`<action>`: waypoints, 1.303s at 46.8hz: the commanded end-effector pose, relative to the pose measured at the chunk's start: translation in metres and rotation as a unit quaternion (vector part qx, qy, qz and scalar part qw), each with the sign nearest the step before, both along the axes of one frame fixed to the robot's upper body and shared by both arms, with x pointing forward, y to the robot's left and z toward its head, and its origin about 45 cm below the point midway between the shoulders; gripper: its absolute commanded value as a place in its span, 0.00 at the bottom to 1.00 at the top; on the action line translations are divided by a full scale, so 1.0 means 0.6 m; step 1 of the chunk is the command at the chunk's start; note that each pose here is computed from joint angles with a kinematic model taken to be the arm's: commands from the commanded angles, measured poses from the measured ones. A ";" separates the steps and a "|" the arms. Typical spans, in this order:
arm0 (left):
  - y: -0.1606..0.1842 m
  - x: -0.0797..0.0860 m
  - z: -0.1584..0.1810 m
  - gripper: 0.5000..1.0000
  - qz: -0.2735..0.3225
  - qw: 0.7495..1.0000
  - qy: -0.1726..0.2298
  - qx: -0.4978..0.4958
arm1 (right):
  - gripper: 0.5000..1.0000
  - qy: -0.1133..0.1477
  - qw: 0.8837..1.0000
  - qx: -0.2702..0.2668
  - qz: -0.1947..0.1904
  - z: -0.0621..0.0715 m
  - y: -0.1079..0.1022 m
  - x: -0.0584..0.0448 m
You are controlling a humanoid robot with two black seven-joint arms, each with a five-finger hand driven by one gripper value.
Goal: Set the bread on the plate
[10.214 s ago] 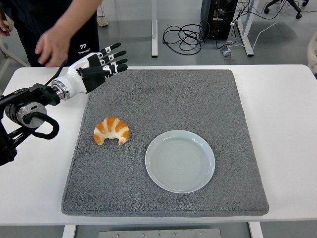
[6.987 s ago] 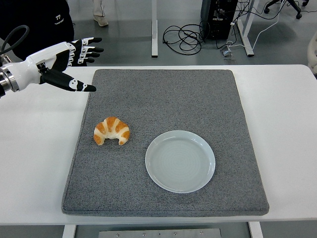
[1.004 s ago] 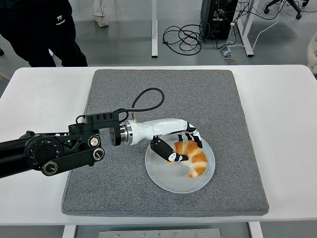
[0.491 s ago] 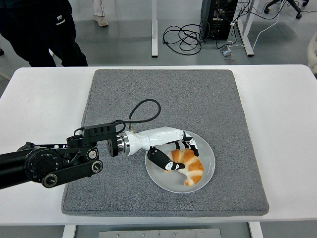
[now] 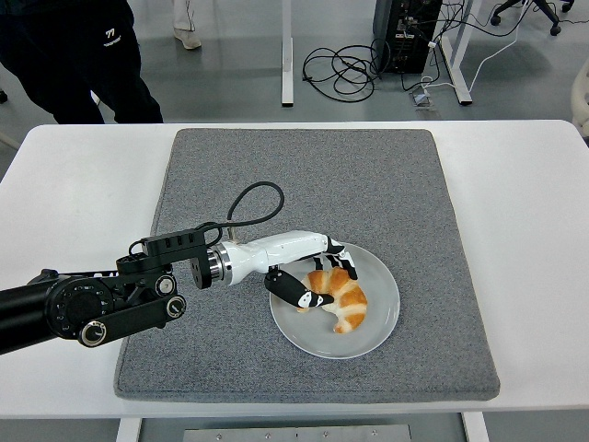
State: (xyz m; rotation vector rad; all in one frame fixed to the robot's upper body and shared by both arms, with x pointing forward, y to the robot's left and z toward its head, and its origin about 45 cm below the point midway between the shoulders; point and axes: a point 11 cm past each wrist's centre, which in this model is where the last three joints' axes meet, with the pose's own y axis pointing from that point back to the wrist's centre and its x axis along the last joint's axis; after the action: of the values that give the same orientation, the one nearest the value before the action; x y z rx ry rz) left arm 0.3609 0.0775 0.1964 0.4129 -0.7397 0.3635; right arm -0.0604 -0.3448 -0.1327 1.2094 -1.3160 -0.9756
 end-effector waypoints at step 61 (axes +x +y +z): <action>-0.012 -0.012 0.005 0.74 0.020 0.997 0.052 -0.046 | 1.00 -0.001 1.000 0.000 0.000 0.000 0.000 0.001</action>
State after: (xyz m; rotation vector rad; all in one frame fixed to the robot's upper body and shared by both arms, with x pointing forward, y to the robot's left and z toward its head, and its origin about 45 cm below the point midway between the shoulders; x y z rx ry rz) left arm 0.3539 0.0704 0.1980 0.3586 -0.6118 0.4088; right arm -0.0604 -0.3449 -0.1327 1.2092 -1.3163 -0.9751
